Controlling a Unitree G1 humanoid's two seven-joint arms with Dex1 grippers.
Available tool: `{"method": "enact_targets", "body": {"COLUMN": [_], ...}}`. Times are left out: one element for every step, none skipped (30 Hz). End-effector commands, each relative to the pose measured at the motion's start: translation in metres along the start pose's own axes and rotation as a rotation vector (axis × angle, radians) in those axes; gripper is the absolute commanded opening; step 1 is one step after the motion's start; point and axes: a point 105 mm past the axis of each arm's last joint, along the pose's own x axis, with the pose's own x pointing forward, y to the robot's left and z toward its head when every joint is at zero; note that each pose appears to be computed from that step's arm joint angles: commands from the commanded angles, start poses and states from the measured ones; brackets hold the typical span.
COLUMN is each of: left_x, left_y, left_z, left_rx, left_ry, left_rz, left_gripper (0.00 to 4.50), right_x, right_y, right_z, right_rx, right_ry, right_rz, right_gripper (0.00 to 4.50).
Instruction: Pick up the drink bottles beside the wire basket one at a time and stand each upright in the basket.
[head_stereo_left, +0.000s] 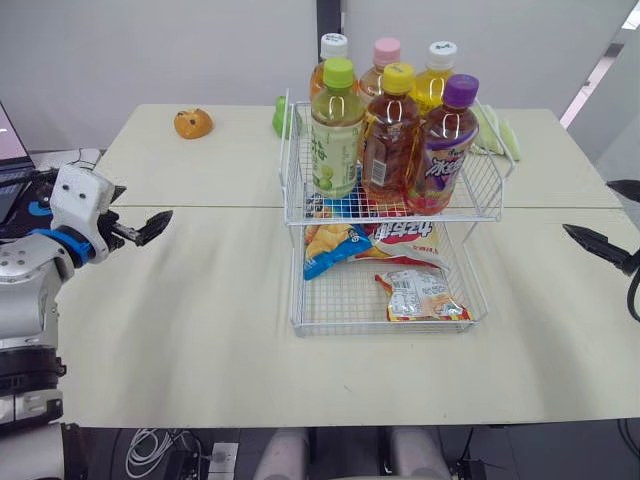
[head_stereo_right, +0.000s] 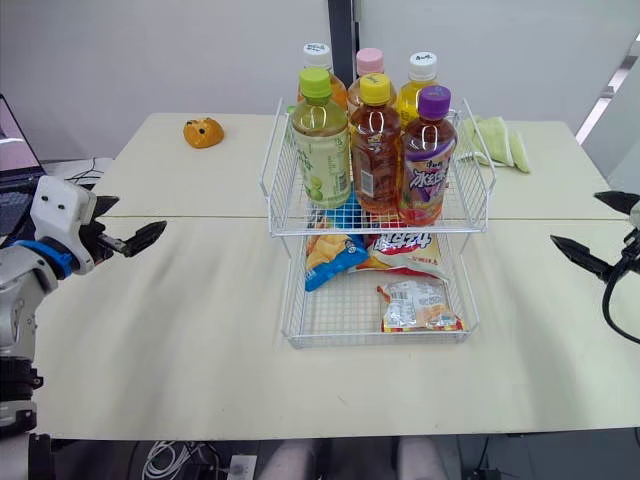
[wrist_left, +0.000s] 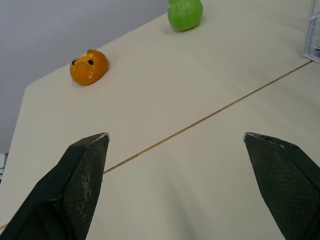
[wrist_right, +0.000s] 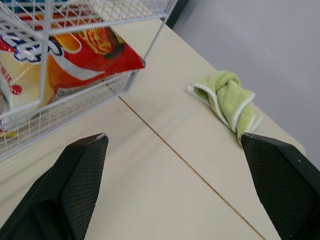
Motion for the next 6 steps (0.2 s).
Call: {"method": "enact_targets", "body": {"left_x": [-0.008,-0.009,-0.010,-0.010,-0.011,-0.011], "left_y": [0.006,0.005,0.004,0.003,0.002,0.001], "left_z": [0.008,0.004,0.001,-0.001,-0.001,-0.001], "left_rx": [-0.001,-0.009,-0.014,-0.017,-0.039,-0.054], "left_ry": [-0.052,-0.046,-0.042,-0.041,-0.057,-0.070], "left_rz": [0.050,0.054,0.058,0.060,0.059,0.057], "left_gripper": [4.48,4.48,4.48,4.48,4.48,4.48], "right_x": [-0.011,-0.013,-0.014,-0.015,-0.015,-0.015], "right_y": [-0.013,-0.013,-0.012,-0.011,-0.011,-0.011], "right_z": [-0.002,-0.009,-0.015,-0.019,-0.023,-0.025], "right_rx": [-0.026,-0.021,-0.019,-0.015,-0.010,-0.008], "right_ry": [-0.018,-0.004,0.006,0.013,0.018,0.019], "right_rz": [-0.081,-0.080,-0.079,-0.078,-0.080,-0.083], "right_gripper": [4.50,4.50,4.50,4.50,4.50,4.50]}}
